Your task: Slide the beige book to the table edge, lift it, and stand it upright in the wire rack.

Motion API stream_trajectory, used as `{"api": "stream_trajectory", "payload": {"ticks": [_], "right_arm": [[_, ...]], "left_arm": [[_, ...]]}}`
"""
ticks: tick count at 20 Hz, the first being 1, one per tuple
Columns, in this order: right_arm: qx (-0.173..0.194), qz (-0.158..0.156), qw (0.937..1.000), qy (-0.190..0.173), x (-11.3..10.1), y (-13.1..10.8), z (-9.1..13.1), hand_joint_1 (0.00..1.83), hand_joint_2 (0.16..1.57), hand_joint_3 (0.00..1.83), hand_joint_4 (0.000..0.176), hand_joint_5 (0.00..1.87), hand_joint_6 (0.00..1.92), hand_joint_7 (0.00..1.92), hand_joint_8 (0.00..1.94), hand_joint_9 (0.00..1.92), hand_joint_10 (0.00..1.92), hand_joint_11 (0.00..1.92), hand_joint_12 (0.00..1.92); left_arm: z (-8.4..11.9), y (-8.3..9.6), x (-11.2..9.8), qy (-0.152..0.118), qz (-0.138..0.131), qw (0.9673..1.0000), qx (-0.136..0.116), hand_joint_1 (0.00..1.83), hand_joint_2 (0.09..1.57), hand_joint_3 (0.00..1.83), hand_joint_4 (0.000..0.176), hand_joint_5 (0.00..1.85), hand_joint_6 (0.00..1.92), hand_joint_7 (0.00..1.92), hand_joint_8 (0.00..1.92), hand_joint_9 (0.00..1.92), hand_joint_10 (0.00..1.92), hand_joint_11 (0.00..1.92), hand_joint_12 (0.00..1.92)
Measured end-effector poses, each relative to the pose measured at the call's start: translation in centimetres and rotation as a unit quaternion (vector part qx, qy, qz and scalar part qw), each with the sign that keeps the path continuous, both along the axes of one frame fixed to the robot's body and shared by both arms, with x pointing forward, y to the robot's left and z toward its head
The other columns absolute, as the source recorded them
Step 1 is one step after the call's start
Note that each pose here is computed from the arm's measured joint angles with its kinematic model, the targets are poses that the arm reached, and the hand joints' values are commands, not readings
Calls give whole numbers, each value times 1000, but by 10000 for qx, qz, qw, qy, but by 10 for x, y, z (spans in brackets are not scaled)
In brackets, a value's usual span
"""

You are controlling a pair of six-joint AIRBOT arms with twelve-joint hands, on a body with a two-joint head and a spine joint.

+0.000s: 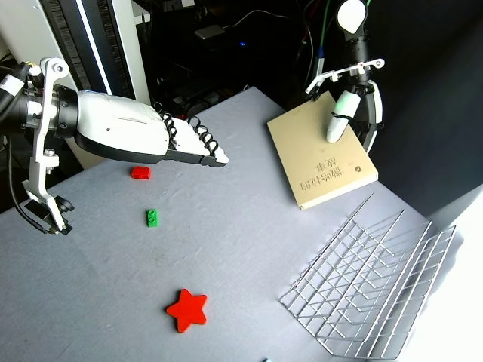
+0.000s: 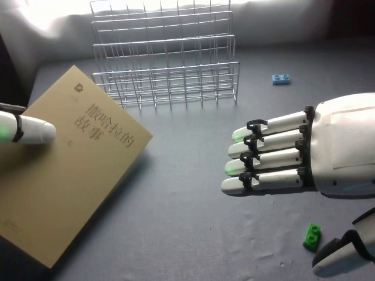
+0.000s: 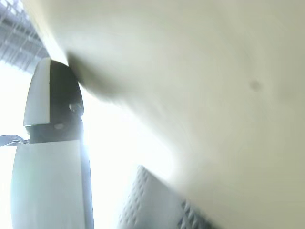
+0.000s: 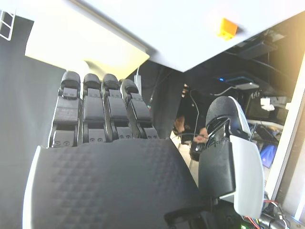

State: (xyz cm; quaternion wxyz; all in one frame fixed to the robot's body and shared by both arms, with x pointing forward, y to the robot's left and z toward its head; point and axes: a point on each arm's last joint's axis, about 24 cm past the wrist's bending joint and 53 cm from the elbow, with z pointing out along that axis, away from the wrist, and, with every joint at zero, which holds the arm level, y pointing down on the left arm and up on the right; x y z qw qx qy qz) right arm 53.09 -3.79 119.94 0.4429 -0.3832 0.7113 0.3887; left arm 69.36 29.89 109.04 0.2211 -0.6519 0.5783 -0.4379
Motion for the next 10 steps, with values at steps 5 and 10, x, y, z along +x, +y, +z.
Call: {"api": "stream_trajectory", "payload": {"ticks": [5, 10], "right_arm": [[0, 0, 10000, 0, 0, 0, 0, 0, 1075, 0, 0, 0, 0, 0, 0, 0, 0, 0, 0], [0, 0, 10000, 0, 0, 0, 0, 0, 1086, 3, 0, 0, 0, 0, 0, 0, 0, 0, 0]], "left_arm": [[24, 5, 1, -190, 58, 9997, -132, 1173, 1240, 2, 0, 698, 1297, 808, 1425, 686, 1215, 551, 1404], [53, -20, 6, -482, -43, 9973, -553, 1177, 1233, 0, 0, 740, 1233, 797, 1455, 674, 1231, 561, 1436]]}}
